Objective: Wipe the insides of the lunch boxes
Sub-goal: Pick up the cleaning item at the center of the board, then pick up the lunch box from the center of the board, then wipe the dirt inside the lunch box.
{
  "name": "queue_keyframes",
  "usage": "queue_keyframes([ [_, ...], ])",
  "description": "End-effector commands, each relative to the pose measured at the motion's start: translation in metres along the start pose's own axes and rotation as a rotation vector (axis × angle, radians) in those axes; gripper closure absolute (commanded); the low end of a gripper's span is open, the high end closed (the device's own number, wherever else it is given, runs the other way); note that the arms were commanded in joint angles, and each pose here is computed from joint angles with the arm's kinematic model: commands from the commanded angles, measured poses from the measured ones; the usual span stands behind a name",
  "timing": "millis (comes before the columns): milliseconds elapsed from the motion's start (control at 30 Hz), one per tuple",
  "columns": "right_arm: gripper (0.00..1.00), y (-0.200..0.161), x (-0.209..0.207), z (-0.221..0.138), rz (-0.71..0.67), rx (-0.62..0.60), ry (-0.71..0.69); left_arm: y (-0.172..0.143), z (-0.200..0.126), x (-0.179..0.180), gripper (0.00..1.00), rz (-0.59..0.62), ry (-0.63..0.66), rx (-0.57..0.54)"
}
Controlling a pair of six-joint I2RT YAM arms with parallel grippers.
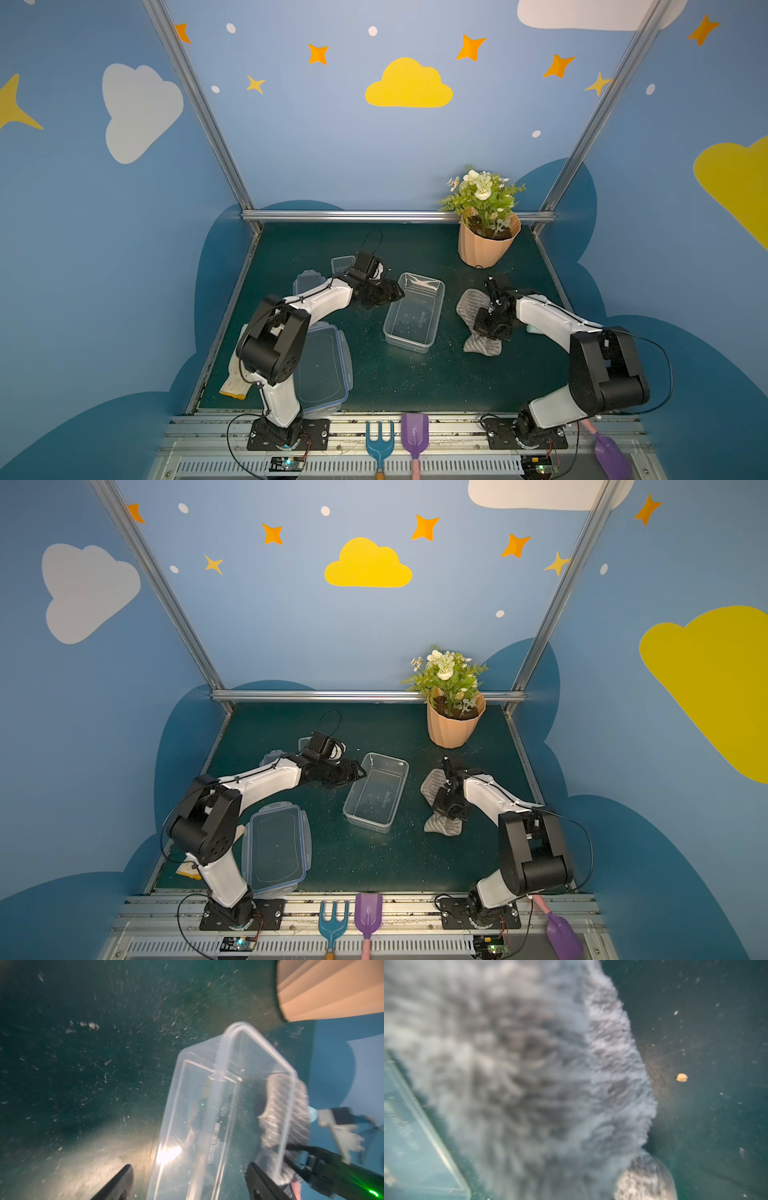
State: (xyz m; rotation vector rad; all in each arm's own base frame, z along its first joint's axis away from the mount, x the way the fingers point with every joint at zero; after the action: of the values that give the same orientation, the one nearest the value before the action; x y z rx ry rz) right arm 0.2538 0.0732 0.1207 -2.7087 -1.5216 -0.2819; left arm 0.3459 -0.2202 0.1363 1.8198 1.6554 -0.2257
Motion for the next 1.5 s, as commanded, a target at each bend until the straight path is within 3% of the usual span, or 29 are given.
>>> queue_keyframes([
  [0, 1.0, 0.0, 0.01, -0.045, -0.053, -0.088, 0.068, -0.006, 0.007, 0.003, 0.25, 0.039, 0.019, 0.051],
  [233, 1.0, -0.018, 0.062, -0.134, -0.201, -0.232, 0.415, -0.016, 0.02, -0.003, 0.67, 0.08, 0.063, 0.075],
  [433, 1.0, -0.041, 0.136, -0.14, -0.369, -0.164, 0.519, -0.031, 0.027, -0.024, 0.94, 0.161, 0.134, 0.1],
  [600, 1.0, -0.047, 0.17, -0.091, -0.404, -0.048, 0.429, -0.037, 0.022, -0.042, 0.96, 0.179, 0.159, 0.087],
  [833, 1.0, -0.052, 0.165, -0.03, -0.327, 0.011, 0.276, -0.031, -0.009, -0.059, 0.95, 0.146, 0.172, -0.021],
  [1033, 1.0, -0.061, 0.167, 0.002, -0.284, 0.061, 0.271, -0.027, -0.033, -0.091, 0.95, 0.136, -0.017, -0.07],
  [1200, 1.0, -0.05, 0.197, 0.006, -0.272, 0.066, 0.347, -0.05, -0.028, -0.122, 0.95, 0.203, -0.093, 0.005],
  [1467, 1.0, -0.026, 0.244, -0.02, -0.244, -0.017, 0.492, -0.076, -0.019, -0.143, 0.95, 0.236, -0.133, 0.061],
])
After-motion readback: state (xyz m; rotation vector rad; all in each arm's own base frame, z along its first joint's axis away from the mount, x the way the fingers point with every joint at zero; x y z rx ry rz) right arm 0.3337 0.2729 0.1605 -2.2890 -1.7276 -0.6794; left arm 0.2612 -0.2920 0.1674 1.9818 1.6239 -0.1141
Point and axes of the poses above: each gripper's point midway between its finger pads, its own z axis out along the fingers, its own x axis along the line the jaws close on, y = z × x, the point moved 8 cm from there along -z, back along the fingers, and after that the axes turned 11 degrees about z, right-handed, at the moved point
